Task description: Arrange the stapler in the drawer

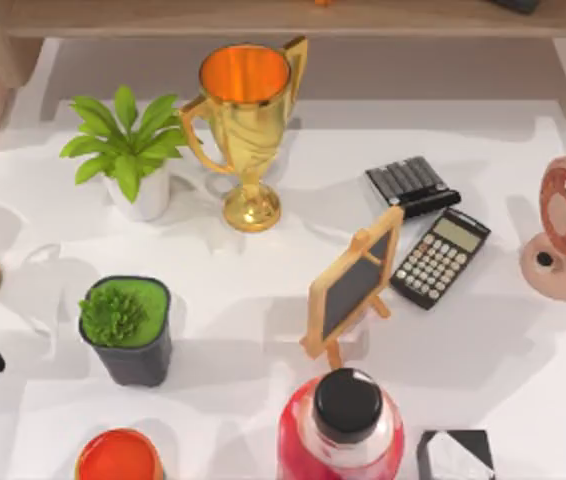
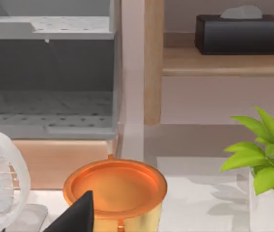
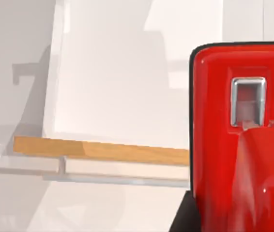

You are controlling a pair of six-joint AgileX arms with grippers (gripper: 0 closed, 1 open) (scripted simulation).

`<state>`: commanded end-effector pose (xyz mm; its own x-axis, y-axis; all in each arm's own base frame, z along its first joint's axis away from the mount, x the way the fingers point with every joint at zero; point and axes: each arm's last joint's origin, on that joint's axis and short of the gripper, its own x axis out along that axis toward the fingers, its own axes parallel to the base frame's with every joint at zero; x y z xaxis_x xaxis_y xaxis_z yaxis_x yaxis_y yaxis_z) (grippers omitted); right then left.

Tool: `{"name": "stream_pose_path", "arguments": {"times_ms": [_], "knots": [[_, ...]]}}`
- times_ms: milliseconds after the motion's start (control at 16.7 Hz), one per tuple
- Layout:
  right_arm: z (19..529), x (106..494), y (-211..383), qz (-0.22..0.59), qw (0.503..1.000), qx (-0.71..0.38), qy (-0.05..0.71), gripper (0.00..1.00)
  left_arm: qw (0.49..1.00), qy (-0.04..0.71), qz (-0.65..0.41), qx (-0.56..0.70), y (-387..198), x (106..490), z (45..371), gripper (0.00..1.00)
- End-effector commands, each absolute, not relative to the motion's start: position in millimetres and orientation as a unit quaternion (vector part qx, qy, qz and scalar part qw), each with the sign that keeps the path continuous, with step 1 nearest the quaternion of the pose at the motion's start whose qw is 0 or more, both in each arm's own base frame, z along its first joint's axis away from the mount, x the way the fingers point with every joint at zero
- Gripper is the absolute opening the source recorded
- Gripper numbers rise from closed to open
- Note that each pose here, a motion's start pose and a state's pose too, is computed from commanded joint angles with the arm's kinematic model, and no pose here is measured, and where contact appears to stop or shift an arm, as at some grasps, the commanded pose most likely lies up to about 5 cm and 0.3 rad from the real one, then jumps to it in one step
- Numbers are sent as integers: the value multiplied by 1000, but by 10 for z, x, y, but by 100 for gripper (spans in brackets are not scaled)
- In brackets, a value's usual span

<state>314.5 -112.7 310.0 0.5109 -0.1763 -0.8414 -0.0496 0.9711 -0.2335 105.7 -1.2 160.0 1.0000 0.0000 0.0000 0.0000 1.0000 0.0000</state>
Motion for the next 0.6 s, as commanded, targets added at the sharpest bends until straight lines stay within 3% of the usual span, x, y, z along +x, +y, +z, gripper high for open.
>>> {"name": "stream_pose_path", "arguments": {"times_ms": [300, 600], "knots": [[3206, 3750, -1439, -40, 865, -89, 492, 0, 1000, 0, 0, 0, -12, 1057, 1600, 100], [2412, 4358, -1695, -2, 818, -34, 574, 0, 1000, 0, 0, 0, -12, 1057, 1600, 100]]}}
